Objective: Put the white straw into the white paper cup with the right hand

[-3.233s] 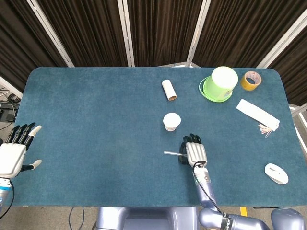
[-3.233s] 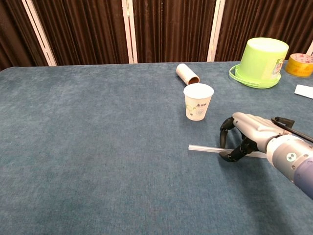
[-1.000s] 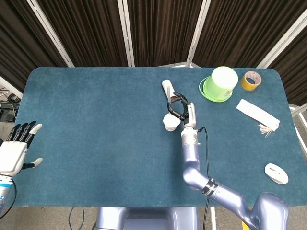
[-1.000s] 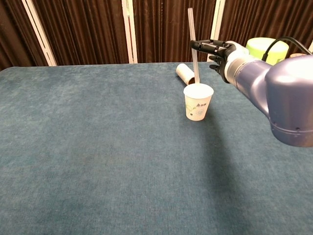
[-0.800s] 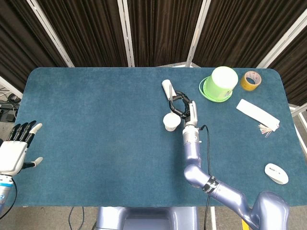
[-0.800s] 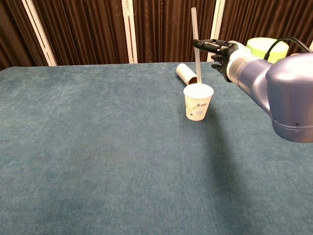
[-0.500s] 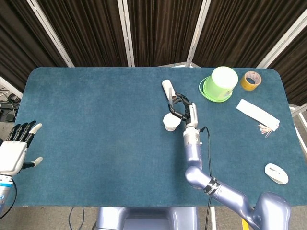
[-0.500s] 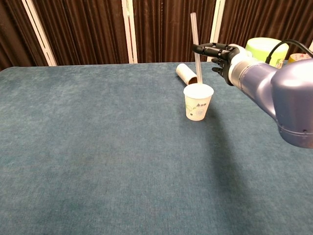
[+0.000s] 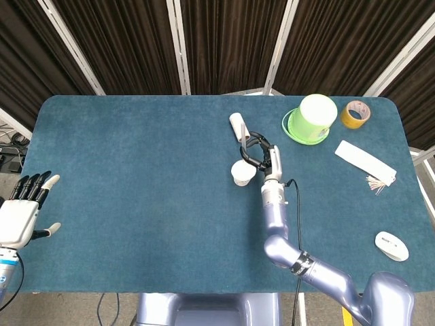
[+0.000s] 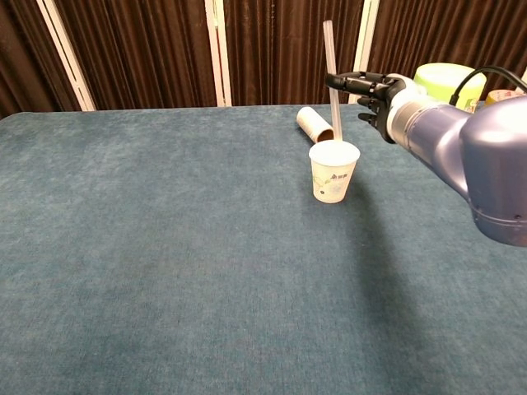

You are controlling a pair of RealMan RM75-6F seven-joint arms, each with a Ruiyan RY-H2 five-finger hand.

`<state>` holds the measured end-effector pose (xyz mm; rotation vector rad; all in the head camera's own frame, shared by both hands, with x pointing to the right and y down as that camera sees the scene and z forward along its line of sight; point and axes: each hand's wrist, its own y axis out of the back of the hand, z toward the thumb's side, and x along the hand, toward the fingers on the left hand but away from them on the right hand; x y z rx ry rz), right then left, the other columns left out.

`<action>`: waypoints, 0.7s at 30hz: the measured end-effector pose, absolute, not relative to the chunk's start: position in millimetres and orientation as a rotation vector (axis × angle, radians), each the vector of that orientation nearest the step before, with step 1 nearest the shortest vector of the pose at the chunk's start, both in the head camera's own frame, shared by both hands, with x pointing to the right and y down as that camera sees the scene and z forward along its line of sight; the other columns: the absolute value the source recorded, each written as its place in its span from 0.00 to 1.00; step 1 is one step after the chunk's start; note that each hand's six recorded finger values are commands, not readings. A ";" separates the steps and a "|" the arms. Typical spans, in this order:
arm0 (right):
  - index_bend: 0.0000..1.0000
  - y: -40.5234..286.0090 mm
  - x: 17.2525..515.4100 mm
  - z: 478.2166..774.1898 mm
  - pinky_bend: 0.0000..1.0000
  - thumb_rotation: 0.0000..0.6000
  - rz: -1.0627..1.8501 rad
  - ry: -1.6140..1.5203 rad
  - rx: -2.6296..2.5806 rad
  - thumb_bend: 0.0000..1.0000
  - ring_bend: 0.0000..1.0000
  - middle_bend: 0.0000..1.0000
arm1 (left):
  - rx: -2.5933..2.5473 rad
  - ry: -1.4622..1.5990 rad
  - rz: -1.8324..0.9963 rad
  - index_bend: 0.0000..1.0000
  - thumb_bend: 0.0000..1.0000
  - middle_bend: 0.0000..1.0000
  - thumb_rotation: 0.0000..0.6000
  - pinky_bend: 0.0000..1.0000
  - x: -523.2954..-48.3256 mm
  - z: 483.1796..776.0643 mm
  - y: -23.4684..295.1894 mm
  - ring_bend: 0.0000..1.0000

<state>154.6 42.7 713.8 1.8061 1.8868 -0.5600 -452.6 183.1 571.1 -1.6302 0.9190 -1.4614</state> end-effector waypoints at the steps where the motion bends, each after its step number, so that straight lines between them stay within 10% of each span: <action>1: 0.60 42.1 153.9 714.2 0.00 1.00 -0.560 1.886 1.805 0.31 0.00 0.21 | -1.631 0.919 -1.462 0.00 0.18 0.00 1.00 0.00 -452.6 571.0 183.0 0.00; 21: 0.50 37.0 156.6 722.4 0.00 1.00 -0.544 1.886 1.787 0.27 0.00 0.13 | -1.636 0.923 -1.460 0.00 0.18 0.00 1.00 0.00 -452.4 570.9 182.5 0.00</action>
